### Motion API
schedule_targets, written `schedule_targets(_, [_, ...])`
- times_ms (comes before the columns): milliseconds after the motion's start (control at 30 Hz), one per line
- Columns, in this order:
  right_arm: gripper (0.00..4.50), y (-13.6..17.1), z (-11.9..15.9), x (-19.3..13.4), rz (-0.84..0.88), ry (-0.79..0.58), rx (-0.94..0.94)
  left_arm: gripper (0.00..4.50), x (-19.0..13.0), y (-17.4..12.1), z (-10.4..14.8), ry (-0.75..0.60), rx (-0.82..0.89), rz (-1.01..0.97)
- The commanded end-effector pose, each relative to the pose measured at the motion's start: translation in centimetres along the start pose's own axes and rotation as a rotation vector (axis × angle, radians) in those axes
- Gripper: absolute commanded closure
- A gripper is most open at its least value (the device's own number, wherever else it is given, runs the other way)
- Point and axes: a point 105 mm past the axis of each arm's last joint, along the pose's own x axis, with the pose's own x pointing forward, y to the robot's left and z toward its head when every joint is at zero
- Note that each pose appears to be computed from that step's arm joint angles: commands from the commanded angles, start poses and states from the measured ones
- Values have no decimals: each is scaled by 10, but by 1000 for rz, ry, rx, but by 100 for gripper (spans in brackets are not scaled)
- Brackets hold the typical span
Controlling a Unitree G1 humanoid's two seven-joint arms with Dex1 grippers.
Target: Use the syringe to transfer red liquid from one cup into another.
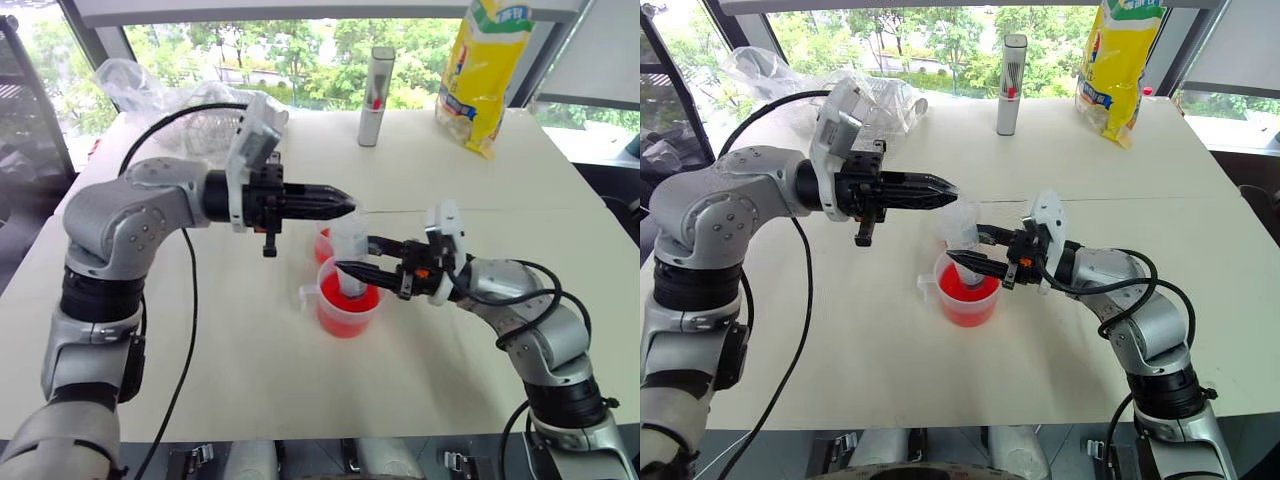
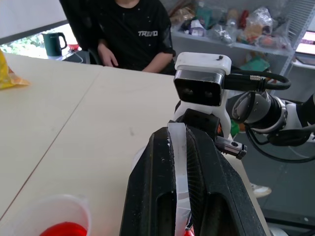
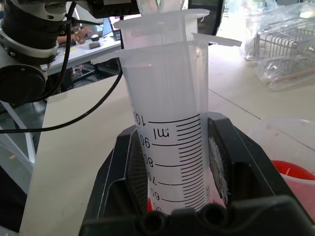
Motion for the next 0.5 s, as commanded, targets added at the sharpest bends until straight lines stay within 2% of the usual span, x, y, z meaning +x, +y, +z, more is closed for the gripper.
schedule_targets(33, [317,16,1,5,79,-4,9,443,-11,4,37,-102,96,50])
schedule_targets(500, [317,27,-9,6,118,25,71,443,-13,8,50,-131,118,56])
